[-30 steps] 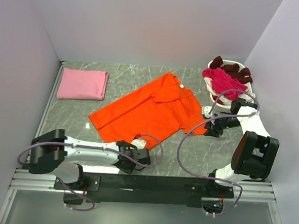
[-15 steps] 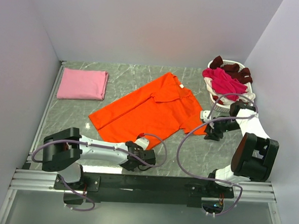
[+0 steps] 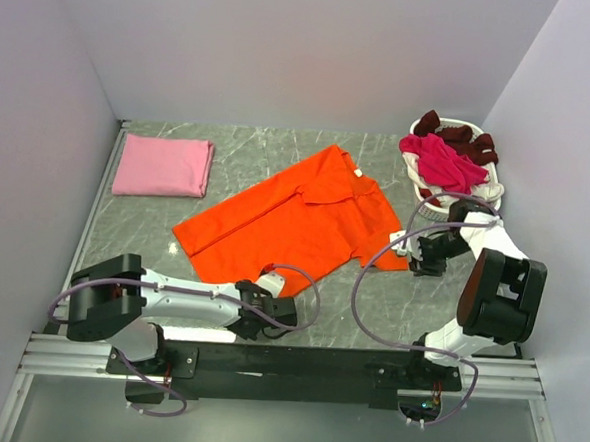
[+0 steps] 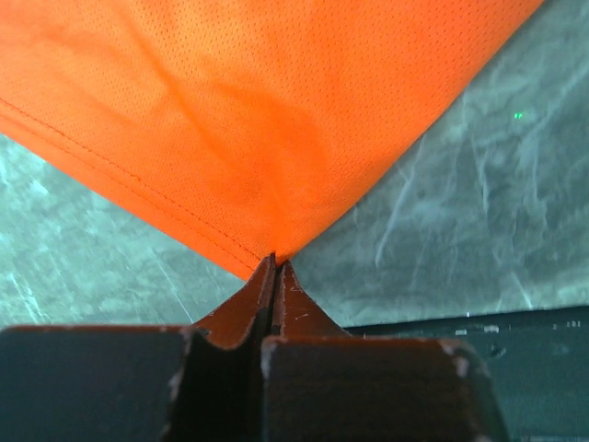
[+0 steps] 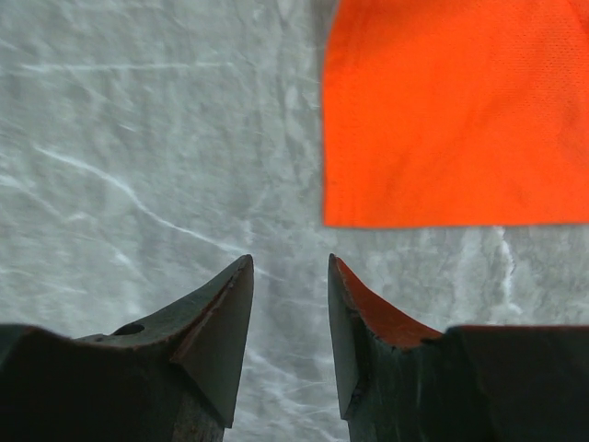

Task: Fold and stack the t-shirts
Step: Fold the tshirt

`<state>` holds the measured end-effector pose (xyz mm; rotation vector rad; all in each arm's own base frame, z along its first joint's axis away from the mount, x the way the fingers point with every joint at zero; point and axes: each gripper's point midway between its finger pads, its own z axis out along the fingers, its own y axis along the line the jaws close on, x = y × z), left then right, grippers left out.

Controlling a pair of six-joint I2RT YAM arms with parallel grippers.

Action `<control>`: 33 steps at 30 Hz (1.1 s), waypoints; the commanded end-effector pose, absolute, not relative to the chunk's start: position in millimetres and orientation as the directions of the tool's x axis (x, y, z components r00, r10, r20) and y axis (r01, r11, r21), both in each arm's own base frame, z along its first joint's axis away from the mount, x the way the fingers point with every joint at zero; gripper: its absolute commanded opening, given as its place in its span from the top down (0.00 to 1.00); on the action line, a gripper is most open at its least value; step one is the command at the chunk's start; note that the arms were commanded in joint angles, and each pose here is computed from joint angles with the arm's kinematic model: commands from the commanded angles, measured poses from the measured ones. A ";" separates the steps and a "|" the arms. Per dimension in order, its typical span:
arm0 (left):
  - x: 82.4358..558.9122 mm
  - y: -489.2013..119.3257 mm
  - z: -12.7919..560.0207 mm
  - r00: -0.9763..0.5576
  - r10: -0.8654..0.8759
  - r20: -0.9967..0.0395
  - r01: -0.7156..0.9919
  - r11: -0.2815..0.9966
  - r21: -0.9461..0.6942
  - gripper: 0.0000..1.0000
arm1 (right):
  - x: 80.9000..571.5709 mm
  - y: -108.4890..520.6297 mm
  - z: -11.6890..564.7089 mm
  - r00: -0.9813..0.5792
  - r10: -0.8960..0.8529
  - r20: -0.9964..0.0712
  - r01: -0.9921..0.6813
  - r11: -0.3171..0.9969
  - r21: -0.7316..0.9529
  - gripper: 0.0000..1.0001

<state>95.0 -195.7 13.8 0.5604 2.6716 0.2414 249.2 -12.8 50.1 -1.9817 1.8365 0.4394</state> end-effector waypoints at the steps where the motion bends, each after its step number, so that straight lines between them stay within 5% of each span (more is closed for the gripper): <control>1: 82.6 -199.1 14.2 -0.868 0.379 -0.322 0.339 0.925 0.174 1.00 | 269.3 -13.3 42.7 0.195 -0.887 -0.419 -0.978 -0.144 -0.150 0.55; 19: 80.5 -195.0 19.0 -0.872 0.355 -0.338 0.331 0.935 0.130 1.00 | 274.6 -4.8 3.1 0.214 -0.940 -0.267 -0.976 -0.196 -0.092 0.56; 22: 81.4 -193.5 19.4 -0.873 0.345 -0.345 0.323 0.938 0.122 1.00 | 275.0 -4.6 4.1 0.209 -0.943 -0.259 -0.977 -0.191 -0.093 0.66; 25: 80.9 -192.1 19.3 -0.877 0.328 -0.350 0.311 0.945 0.104 1.00 | 280.8 -0.8 17.6 0.194 -0.941 -0.277 -0.979 -0.170 -0.110 0.97; 33: 95.2 -193.3 40.6 -0.893 0.162 -0.419 0.191 0.981 -0.027 1.00 | 338.8 31.0 116.9 0.159 -0.900 -0.406 -0.947 -0.023 -0.321 1.00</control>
